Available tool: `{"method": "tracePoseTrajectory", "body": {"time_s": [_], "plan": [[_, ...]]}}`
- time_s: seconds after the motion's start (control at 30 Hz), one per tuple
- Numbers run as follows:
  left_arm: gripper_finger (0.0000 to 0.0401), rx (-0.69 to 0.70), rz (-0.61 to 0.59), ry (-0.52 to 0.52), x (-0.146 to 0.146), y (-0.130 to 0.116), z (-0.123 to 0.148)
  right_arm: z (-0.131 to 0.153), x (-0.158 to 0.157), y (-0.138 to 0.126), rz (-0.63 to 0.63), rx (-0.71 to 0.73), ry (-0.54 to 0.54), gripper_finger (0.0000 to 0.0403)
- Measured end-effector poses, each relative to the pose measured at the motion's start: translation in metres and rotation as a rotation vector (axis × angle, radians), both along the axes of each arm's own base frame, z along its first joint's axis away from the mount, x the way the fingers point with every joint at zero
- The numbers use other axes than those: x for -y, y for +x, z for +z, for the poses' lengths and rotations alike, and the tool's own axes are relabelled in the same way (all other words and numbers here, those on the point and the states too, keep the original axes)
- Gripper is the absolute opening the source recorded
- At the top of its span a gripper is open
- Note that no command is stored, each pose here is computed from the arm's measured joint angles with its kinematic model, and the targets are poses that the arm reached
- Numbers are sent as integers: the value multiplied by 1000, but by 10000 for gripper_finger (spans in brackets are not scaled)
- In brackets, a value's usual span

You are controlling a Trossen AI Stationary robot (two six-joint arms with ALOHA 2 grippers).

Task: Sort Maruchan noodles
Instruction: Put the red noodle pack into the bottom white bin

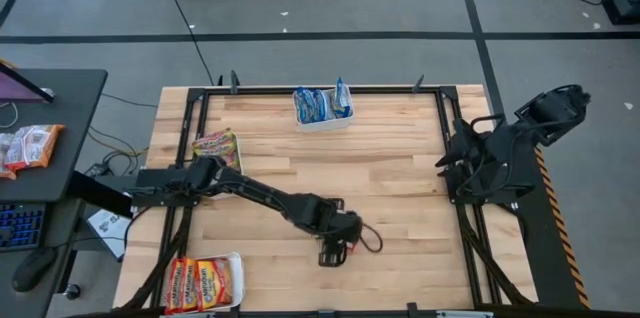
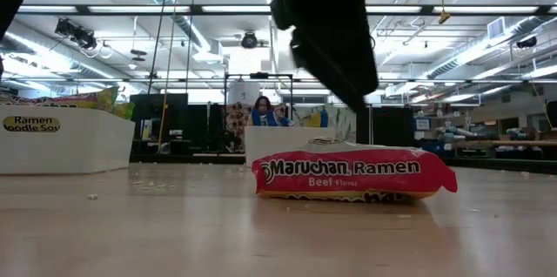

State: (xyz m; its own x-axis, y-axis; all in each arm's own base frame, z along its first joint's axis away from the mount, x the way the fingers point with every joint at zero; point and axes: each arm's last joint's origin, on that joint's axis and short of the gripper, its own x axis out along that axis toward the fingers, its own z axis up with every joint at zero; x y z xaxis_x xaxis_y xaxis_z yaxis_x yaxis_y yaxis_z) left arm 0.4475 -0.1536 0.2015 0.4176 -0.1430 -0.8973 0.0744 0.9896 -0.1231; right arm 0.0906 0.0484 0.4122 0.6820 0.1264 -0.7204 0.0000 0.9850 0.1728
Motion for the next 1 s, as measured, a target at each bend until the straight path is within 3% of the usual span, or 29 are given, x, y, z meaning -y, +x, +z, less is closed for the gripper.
{"method": "tracePoseTrajectory", "body": {"time_s": [0.13,0.37,0.47,0.67,0.8,0.9,1.0], "plan": [[237,74,-177,188,20,-4,-3,-1,-3,4,3,-13,-11,115],[253,48,-284,440,48,-19,-19,-2,-4,6,16,-20,-17,115],[253,24,-273,554,54,-23,-29,-2,-5,7,26,-16,-27,115],[253,16,-196,509,57,-16,-56,-2,-5,9,29,-8,-36,115],[248,51,-156,551,59,-12,-65,-2,-6,10,26,-11,-35,115],[221,56,-100,550,55,-9,-68,-2,-7,11,25,-9,-32,115],[170,57,7,500,49,-6,-68,-2,-8,12,24,-11,-32,115]]}}
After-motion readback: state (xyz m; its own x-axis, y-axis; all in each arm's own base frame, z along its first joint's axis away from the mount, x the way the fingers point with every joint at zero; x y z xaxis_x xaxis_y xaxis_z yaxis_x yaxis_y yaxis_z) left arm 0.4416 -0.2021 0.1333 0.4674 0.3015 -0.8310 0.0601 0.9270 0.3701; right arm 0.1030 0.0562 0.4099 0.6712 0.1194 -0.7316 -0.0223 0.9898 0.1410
